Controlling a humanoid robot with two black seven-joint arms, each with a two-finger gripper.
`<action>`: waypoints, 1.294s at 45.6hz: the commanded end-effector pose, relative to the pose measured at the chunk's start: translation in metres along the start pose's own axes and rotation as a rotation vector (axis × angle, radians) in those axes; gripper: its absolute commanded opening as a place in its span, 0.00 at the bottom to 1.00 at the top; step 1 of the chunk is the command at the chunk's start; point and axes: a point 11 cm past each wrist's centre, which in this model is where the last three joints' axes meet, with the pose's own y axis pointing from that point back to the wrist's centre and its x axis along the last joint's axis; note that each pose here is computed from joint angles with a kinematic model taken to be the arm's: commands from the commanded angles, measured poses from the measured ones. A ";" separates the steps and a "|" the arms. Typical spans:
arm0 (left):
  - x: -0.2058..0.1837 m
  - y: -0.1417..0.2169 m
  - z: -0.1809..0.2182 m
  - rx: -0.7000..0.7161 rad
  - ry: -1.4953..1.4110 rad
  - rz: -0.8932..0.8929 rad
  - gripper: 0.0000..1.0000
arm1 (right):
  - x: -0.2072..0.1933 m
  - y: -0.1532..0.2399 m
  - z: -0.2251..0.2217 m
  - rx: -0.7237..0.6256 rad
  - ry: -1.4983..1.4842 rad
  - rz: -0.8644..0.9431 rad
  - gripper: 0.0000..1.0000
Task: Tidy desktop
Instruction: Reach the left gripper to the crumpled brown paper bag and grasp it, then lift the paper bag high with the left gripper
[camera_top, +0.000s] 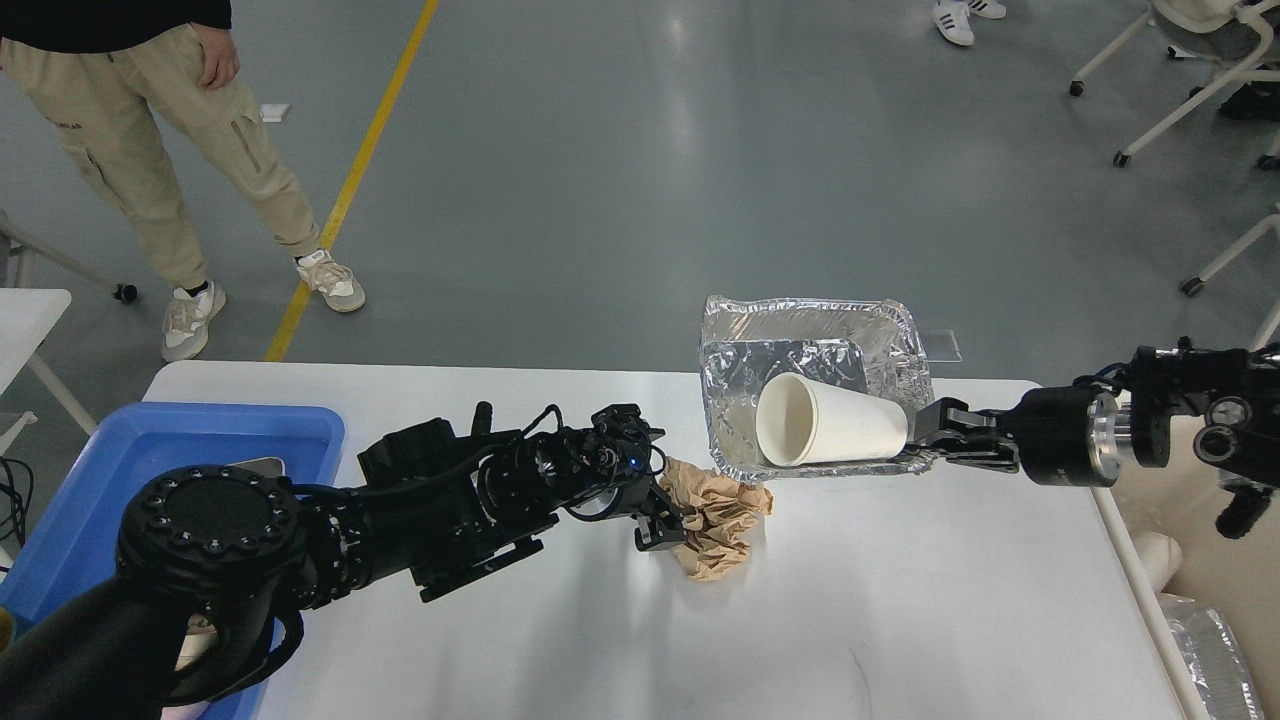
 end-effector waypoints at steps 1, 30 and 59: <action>-0.003 -0.001 0.003 -0.005 0.005 0.033 0.96 | 0.000 0.000 0.000 0.000 -0.001 0.000 0.00; -0.013 0.001 0.000 -0.041 -0.028 0.019 0.10 | 0.001 0.003 0.002 -0.002 -0.005 0.010 0.00; -0.036 0.022 -0.036 -0.067 0.023 -0.035 0.01 | 0.001 0.009 0.010 -0.019 -0.017 0.021 0.00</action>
